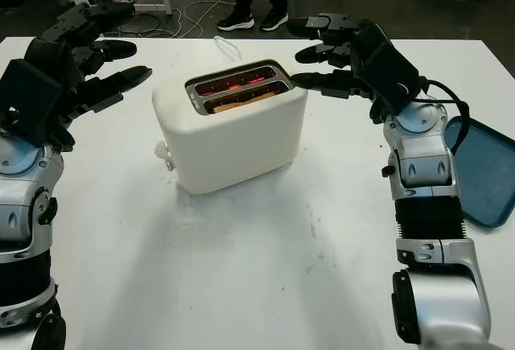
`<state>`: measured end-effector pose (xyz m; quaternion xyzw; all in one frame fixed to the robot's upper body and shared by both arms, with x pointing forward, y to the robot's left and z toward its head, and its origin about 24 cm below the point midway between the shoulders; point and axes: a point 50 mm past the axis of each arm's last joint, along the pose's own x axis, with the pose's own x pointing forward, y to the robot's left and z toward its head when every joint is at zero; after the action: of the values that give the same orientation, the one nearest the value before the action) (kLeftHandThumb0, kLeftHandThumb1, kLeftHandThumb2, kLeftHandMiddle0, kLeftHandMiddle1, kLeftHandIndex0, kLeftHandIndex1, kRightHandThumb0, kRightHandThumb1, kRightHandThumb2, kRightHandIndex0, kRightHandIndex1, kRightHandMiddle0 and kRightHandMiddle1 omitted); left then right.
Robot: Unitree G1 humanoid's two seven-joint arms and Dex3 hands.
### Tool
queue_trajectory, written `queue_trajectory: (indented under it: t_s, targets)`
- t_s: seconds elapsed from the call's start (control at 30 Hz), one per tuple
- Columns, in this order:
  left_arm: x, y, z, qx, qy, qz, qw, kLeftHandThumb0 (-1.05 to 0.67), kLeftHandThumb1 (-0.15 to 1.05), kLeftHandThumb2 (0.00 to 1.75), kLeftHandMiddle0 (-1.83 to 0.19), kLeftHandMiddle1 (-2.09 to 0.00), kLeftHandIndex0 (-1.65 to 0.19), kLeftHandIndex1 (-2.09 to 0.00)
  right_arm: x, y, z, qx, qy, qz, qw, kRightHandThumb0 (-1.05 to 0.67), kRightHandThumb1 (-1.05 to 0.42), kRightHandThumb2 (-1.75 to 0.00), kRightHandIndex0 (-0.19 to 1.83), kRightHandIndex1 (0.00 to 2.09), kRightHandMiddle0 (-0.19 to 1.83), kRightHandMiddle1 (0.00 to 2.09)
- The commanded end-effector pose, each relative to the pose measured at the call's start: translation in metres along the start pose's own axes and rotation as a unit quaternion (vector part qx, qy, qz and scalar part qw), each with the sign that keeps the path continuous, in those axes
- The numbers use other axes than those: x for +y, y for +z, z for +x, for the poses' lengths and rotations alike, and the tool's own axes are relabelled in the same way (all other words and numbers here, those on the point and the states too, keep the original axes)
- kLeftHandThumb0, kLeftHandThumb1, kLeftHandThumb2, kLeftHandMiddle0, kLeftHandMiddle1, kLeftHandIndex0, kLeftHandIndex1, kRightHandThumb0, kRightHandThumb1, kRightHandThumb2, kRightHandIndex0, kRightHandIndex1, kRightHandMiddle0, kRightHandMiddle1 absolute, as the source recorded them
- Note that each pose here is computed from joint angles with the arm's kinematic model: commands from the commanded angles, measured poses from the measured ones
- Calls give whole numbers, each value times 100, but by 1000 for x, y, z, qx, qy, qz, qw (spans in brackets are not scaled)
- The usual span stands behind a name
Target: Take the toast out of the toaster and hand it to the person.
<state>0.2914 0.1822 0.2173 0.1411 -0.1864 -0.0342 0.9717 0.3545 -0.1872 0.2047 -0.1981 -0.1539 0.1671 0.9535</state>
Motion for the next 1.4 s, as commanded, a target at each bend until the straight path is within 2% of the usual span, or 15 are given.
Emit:
queue_trajectory:
  t_s: [0.0, 0.93, 1.23, 1.37]
  targets:
    - [1, 0, -1, -2, 1, 6, 1000, -28, 84, 0, -19, -96, -35, -49, 1, 4, 1, -12, 0, -3, 1000, -10, -76, 0, 49, 76, 74, 6]
    - [1, 0, -2, 0, 2, 5, 1000, -31, 83, 0, -19, -95, -33, -50, 1, 4, 1, -10, -3, 3, 1000, -9, -76, 0, 47, 79, 74, 5]
    - [0, 0, -1, -1, 1, 3, 1000, -26, 84, 1, -19, -94, -33, -50, 1, 14, 11, -31, -2, -12, 999, -12, -73, 0, 49, 82, 77, 6]
    - [1, 0, -1, -2, 0, 0, 1000, -26, 84, 1, -19, -94, -33, -51, -2, 29, 22, -60, 8, -44, 997, -19, -69, 0, 49, 84, 78, 7]
